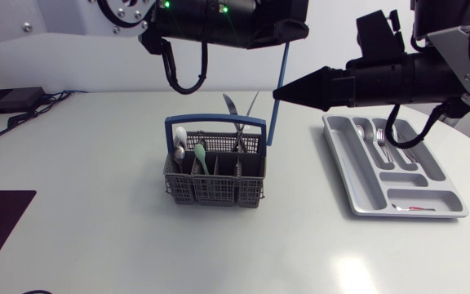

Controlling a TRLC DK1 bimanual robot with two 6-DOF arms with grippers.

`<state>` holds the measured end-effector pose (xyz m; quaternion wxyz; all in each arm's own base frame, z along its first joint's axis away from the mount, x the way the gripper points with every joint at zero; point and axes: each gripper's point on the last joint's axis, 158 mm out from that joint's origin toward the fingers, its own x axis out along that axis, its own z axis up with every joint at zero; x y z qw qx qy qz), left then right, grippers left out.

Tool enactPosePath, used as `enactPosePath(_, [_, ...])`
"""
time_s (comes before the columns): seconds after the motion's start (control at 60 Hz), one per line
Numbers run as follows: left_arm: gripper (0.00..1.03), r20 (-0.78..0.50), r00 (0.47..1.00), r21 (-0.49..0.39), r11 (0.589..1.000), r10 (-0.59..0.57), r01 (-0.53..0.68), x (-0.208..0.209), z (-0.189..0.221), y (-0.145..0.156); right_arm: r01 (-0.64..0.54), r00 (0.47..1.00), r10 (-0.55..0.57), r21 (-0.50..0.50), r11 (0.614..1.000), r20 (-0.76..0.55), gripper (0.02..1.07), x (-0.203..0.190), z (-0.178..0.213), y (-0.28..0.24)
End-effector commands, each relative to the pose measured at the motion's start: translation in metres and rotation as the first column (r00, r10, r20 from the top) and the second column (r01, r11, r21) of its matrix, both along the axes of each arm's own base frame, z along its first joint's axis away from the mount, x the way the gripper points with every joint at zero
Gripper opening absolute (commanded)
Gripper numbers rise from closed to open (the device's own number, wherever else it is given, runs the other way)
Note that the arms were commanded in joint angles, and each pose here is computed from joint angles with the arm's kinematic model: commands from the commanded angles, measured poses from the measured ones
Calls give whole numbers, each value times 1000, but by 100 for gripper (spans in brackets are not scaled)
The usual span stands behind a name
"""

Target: Unload the cutlery basket into the drawer organizer.

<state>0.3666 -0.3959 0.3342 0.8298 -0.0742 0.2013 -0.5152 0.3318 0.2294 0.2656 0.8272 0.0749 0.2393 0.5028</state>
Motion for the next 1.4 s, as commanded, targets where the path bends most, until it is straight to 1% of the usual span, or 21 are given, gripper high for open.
enactPosePath(0.0, [3,-17,1000,-19,1000,8,-8,-1,3,7,-1,1000,1,14,1000,-3,40,4,6,6])
enactPosePath(0.117, [3,-20,1000,-17,1000,13,-13,0,1,8,-9,1000,9,13,1000,-4,29,2,6,9])
enactPosePath(0.15, [3,-23,1000,-17,1000,12,-12,0,0,8,-12,1000,12,13,1000,-4,29,1,6,10])
enactPosePath(0.183, [3,-24,1000,-16,1000,13,-14,1,-1,8,-17,1000,17,13,1000,-5,25,0,5,11])
enactPosePath(0.267, [3,-26,1000,-21,1000,13,-14,0,-1,8,-27,1000,27,11,1000,-8,20,-2,3,14])
enactPosePath(0.333, [3,-29,999,-24,1000,14,-15,1,-1,7,-31,999,31,11,999,-8,14,-4,3,15])
enactPosePath(0.517, [4,-24,1000,-28,999,16,-16,2,0,7,-39,999,39,8,999,-19,9,-6,0,18])
enactPosePath(0.567, [7,-25,999,-32,999,26,-27,5,1,11,-40,999,40,6,999,-23,8,-7,-3,17])
enactPosePath(0.617, [13,-23,999,-33,999,29,-30,7,2,12,-41,999,41,2,999,-28,8,-7,-5,17])
enactPosePath(0.717, [37,-11,1000,-40,999,28,-28,6,6,12,-49,998,48,-11,999,-39,8,-10,-10,17])
enactPosePath(0.783, [50,4,1000,-51,998,29,-29,6,13,13,-58,997,56,-19,998,-52,8,-13,-14,19])
enactPosePath(0.8, [55,8,999,-56,998,31,-31,7,16,13,-61,997,59,-23,998,-55,8,-15,-15,19])
enactPosePath(0.85, [67,27,999,-69,997,42,-40,10,28,16,-66,996,64,-31,997,-65,8,-17,-19,19])
enactPosePath(0.867, [69,31,998,-72,996,45,-43,11,30,17,-66,996,64,-34,997,-66,8,-17,-20,19])
enactPosePath(0.9, [77,47,997,-84,995,61,-57,14,41,20,-68,995,65,-44,997,-72,8,-18,-23,18])
enactPosePath(0.917, [80,54,996,-89,994,69,-64,16,45,21,-69,995,65,-47,996,-79,8,-18,-25,18])
enactPosePath(1.067, [86,110,984,-121,985,140,-126,35,83,47,-48,993,37,-93,994,-115,8,-18,-44,1])
enactPosePath(1.2, [88,139,967,-117,973,214,-199,57,94,81,4,991,-21,-132,991,-128,8,-13,-57,-30])
enactPosePath(1.317, [88,179,944,-68,961,276,-268,72,92,112,74,987,-97,-174,982,-129,8,-5,-66,-65])
enactPosePath(1.367, [89,202,936,-25,957,289,-290,75,87,122,114,983,-140,-209,971,-116,8,0,-71,-81])
enactPosePath(1.383, [89,229,930,16,954,287,-299,74,81,128,140,979,-169,-224,965,-116,8,4,-74,-92])
